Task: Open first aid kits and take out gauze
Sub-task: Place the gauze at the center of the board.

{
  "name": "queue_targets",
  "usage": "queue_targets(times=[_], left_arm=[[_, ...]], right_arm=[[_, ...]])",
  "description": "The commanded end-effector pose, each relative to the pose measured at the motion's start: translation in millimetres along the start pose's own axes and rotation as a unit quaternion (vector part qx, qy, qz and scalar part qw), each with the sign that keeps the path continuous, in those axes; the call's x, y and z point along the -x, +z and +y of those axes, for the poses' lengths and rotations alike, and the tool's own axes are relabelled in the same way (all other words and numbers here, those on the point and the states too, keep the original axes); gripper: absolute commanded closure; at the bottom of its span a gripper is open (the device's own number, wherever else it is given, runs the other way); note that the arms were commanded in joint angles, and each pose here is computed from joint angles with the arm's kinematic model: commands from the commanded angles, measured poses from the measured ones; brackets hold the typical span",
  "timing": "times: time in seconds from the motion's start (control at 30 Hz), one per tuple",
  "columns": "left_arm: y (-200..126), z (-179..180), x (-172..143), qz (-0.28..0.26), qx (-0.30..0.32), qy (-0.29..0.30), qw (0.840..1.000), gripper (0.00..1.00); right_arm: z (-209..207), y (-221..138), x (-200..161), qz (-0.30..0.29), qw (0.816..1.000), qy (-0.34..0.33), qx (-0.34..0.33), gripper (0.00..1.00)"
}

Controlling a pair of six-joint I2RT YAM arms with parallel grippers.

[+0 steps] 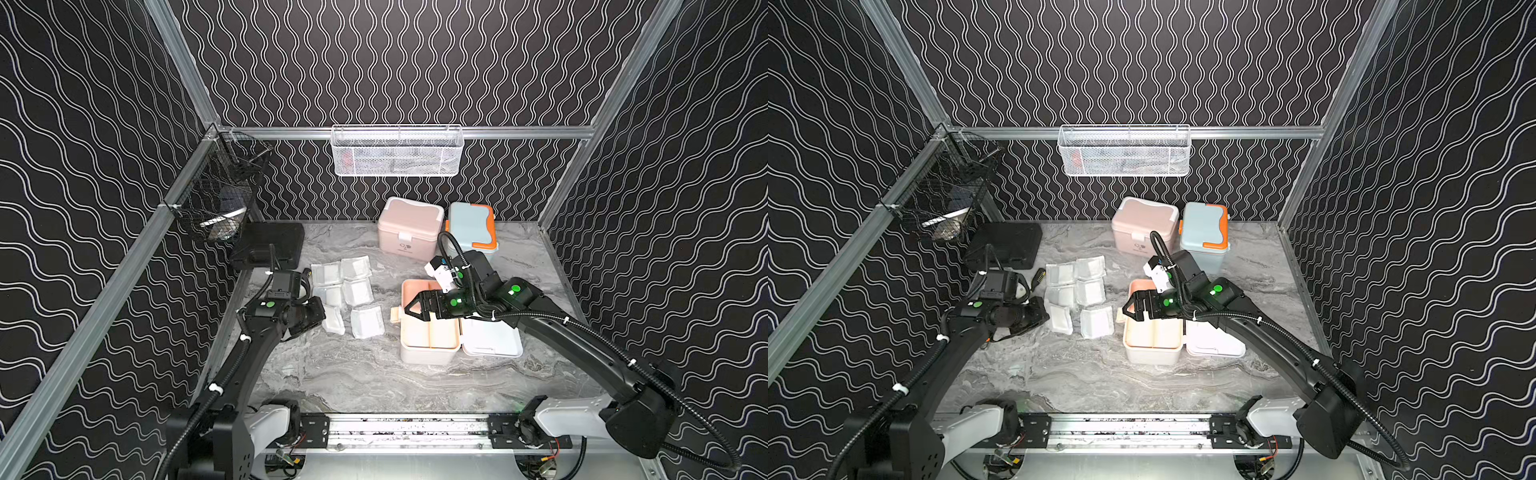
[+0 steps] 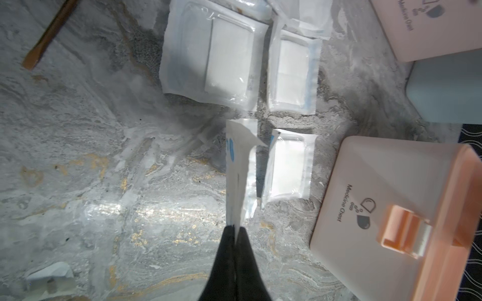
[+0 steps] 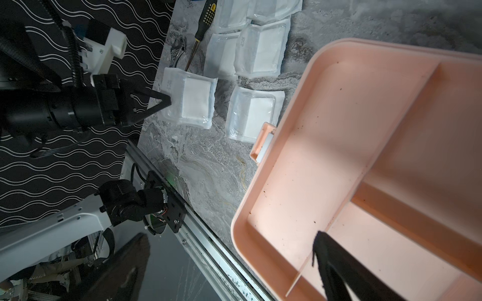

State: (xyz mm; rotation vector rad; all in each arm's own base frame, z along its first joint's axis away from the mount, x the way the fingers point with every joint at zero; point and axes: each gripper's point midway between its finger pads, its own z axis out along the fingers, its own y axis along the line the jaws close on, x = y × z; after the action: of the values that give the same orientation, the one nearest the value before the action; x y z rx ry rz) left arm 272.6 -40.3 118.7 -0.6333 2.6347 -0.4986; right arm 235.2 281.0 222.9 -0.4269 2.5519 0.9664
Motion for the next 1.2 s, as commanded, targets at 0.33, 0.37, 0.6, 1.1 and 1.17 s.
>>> queue_targets(times=[0.33,0.37,0.6,1.1,1.17], left_arm=[[33.4,25.9,0.3,0.023,0.066,0.006,0.998,1.00],[35.1,26.9,-0.1,0.027,0.069,0.006,0.997,1.00],[37.0,34.1,0.8,0.032,0.092,0.005,0.995,1.00],[14.6,15.1,5.2,0.001,0.054,0.009,0.998,0.56],[10.0,8.3,5.3,0.000,0.038,0.010,0.999,0.52]], right_arm=[[-3.3,-4.8,-4.8,0.000,1.000,-0.006,-0.009,0.00],[-3.2,-5.1,-5.1,0.000,1.000,-0.005,-0.009,0.00],[-2.3,-6.3,-6.2,0.000,1.000,-0.004,-0.007,0.00],[2.2,-7.7,-9.6,0.002,1.000,0.018,0.008,0.00],[3.1,-7.0,-9.1,0.004,1.000,0.021,0.009,0.00]])
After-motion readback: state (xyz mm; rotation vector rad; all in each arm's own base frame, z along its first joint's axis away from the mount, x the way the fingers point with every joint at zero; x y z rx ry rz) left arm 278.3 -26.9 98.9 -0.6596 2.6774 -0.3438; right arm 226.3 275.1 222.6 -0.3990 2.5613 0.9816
